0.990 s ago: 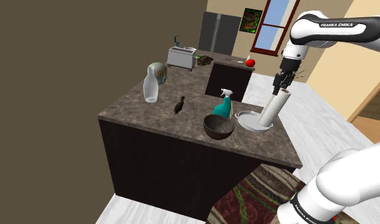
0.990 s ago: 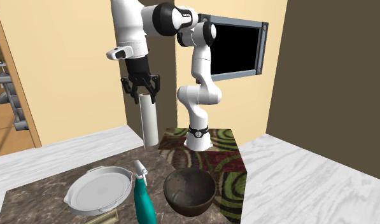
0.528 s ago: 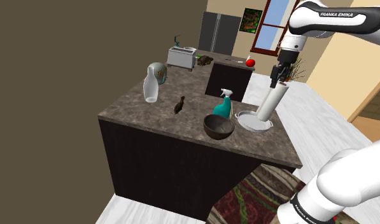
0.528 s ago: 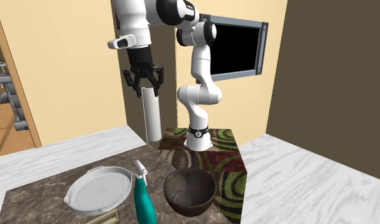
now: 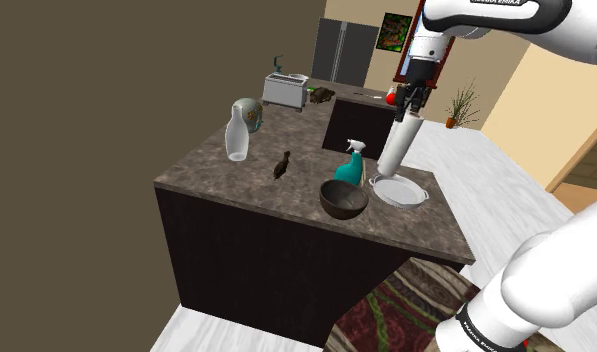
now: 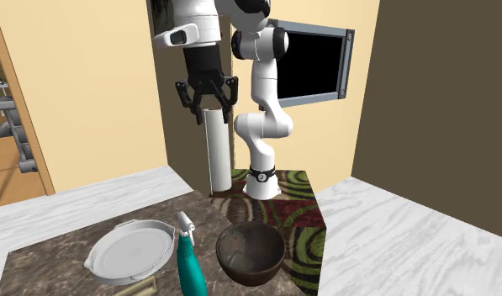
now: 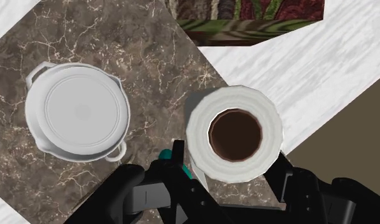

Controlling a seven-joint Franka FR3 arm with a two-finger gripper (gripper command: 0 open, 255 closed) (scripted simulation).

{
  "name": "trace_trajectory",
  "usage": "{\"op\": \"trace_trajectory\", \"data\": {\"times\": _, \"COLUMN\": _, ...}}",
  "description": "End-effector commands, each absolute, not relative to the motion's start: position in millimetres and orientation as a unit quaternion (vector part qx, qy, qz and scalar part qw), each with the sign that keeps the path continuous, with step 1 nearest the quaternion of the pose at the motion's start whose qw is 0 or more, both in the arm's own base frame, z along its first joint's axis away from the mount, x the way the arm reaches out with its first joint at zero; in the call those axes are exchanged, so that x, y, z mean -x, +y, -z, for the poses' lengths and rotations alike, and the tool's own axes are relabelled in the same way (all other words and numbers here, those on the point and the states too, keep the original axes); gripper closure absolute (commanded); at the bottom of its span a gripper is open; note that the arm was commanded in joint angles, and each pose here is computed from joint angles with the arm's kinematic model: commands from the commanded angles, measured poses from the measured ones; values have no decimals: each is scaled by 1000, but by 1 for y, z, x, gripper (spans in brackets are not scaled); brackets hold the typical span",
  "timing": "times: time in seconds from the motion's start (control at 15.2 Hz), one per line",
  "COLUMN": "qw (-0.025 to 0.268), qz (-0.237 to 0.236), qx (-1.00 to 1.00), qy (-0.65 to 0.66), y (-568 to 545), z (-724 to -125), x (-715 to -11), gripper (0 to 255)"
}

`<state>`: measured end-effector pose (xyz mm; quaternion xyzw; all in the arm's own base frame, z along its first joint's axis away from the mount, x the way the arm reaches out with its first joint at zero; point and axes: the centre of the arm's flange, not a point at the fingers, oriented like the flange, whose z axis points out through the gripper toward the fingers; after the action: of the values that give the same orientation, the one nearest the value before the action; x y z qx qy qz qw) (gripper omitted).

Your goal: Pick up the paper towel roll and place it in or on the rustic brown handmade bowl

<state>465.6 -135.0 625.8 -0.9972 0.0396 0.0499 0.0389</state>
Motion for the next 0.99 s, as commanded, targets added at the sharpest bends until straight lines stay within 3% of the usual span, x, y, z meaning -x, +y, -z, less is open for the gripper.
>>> {"op": "trace_trajectory", "data": {"times": 0.0, "qw": 39, "qz": -50, "qx": 997, "qy": 40, "y": -120, "z": -636, "x": -482, "gripper": 255}}
{"op": "trace_trajectory", "data": {"times": 0.53, "qw": 39, "qz": -50, "qx": 997, "qy": 40, "y": -48, "z": -673, "x": -561, "gripper": 255}}
{"op": "trace_trajectory", "data": {"times": 0.92, "qw": 39, "qz": -50, "qx": 997, "qy": 40, "y": -48, "z": -641, "x": -561, "gripper": 255}}
